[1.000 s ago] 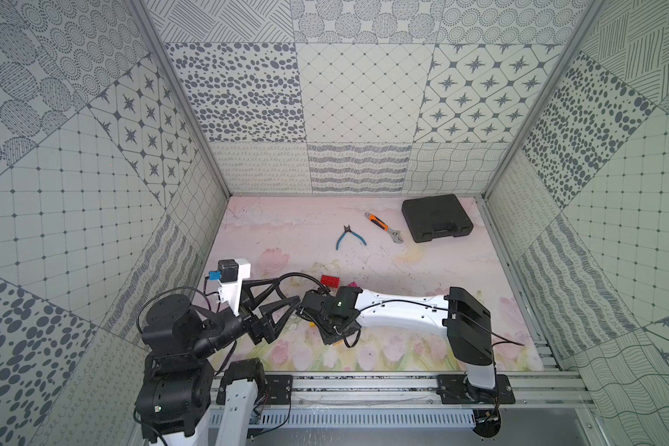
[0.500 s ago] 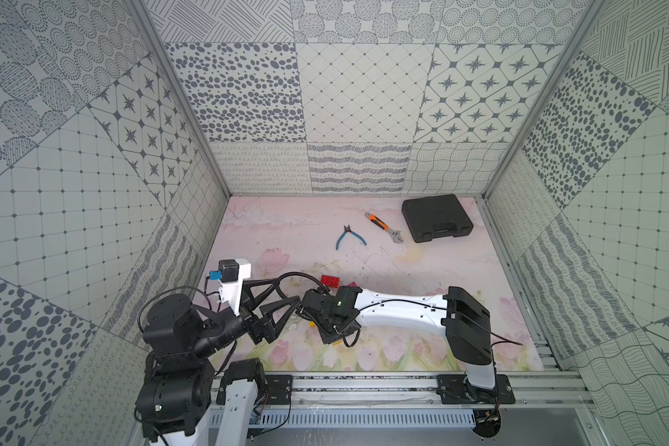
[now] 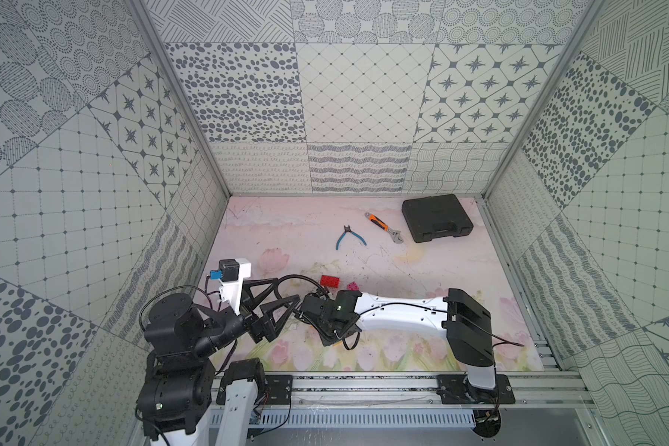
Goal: Assemble a spoon with lego
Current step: Assemble the lego brick with the lego brick, then pick up the lego brick from the center of the board.
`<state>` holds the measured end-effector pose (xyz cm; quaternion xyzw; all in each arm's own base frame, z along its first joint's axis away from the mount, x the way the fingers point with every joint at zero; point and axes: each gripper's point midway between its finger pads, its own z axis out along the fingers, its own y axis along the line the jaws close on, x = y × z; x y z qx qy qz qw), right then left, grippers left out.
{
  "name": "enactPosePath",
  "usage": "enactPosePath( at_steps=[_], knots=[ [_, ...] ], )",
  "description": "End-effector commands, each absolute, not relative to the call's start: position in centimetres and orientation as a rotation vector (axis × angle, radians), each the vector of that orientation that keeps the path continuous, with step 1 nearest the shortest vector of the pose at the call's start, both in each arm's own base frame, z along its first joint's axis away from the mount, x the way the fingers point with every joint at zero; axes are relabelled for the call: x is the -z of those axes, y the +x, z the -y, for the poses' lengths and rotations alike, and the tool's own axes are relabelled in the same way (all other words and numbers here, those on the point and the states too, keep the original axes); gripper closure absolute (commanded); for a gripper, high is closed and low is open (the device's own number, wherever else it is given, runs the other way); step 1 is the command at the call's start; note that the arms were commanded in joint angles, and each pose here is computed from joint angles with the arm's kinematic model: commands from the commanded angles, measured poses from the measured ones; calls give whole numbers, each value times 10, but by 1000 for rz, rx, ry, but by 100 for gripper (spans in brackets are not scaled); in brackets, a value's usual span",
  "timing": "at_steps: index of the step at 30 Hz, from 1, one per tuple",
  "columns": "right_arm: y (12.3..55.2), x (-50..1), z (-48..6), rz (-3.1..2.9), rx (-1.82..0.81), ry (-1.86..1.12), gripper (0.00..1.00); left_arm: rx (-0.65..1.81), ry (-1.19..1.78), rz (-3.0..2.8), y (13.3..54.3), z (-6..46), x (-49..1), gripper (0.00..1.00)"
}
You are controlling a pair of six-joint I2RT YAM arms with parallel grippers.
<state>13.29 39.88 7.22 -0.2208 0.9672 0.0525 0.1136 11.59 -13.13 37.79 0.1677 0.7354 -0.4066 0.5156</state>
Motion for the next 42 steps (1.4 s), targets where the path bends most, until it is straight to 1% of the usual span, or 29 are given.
enactPosePath(
  at_steps=[1,7,18,26,42],
  knots=[
    [121,-45,-384,-2887,-69,-662,89,957,418,-1758,117,131,-378,9],
    [121,-48,-382,-2861,-107,-653,89,953,404,-1766,119,130,-376,9],
    [126,-79,-392,-2799,-207,-635,89,938,391,-1772,121,128,-376,9],
    [127,-94,-390,-2779,-207,-607,89,933,384,-1777,122,127,-373,9],
    [121,-88,-390,-2792,-196,-588,89,932,378,-1783,123,126,-371,9]
  ],
)
